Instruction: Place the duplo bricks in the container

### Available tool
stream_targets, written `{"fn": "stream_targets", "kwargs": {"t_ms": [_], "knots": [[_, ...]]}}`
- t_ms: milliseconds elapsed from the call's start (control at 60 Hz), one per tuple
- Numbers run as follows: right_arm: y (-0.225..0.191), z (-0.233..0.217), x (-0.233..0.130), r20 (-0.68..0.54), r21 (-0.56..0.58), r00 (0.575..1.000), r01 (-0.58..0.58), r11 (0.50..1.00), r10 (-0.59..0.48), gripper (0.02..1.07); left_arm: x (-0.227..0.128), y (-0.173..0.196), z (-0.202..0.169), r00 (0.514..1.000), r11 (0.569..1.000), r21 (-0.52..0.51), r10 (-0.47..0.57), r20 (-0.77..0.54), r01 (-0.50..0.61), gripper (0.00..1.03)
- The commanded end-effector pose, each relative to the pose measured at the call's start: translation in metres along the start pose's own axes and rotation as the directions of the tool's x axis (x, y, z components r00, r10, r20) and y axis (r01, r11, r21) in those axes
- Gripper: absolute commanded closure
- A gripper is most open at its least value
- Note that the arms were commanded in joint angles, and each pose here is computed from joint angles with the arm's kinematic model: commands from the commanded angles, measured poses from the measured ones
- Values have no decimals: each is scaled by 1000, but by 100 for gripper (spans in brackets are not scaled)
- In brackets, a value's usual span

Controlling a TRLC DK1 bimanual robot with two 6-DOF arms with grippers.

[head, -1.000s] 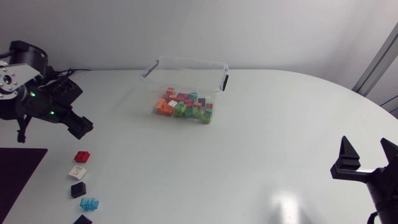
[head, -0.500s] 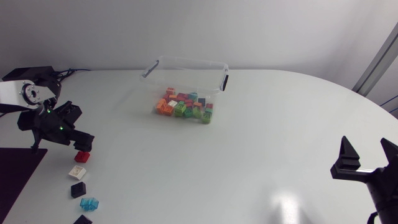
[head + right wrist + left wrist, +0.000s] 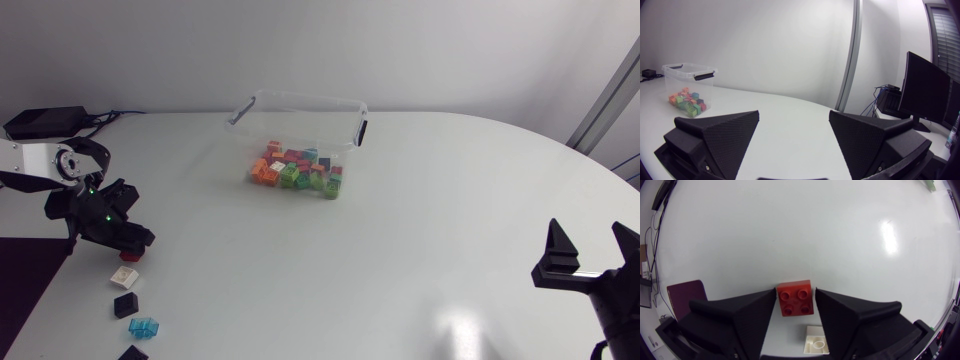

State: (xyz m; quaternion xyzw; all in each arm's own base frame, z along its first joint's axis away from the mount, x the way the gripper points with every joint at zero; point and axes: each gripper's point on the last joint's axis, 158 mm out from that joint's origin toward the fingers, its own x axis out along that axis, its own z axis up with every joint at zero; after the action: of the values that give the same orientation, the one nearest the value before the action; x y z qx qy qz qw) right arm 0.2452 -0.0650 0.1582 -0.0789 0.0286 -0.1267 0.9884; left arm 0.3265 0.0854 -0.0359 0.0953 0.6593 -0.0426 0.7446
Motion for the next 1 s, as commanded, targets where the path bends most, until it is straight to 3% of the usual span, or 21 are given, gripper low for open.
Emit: {"fn": "stream_targets", "kwargs": {"t_ms": [0, 17, 150, 400, 600, 850, 983], "knots": [[1, -9, 1, -20, -4, 1000, -3, 1000, 3, 6, 8, 1, -9, 1000, 999, -42, -6, -28, 5, 89], [1, -9, 1, -20, -3, 1000, -3, 1000, 3, 6, 7, 2, -8, 1000, 999, -42, -6, -27, 5, 94], [1, -9, 1, -20, -3, 1000, -3, 1000, 3, 6, -6, 0, -2, 1000, 1000, -29, -5, -1, 5, 96], [1, -9, 1, -20, -4, 1000, -3, 1000, 3, 6, -105, -51, 67, 974, 992, 130, -33, 223, 4, 96], [1, -9, 1, -20, -3, 1000, -3, 1000, 3, 6, -178, -112, 128, 901, 969, 246, -115, 419, 10, 96], [1, -9, 1, -19, -3, 1000, -3, 1000, 3, 6, -201, -157, 177, 839, 946, 314, -230, 493, 75, 96], [1, -9, 1, -19, -3, 1000, -3, 1000, 3, 6, -224, -182, 208, 761, 934, 354, -264, 593, 47, 96]]}}
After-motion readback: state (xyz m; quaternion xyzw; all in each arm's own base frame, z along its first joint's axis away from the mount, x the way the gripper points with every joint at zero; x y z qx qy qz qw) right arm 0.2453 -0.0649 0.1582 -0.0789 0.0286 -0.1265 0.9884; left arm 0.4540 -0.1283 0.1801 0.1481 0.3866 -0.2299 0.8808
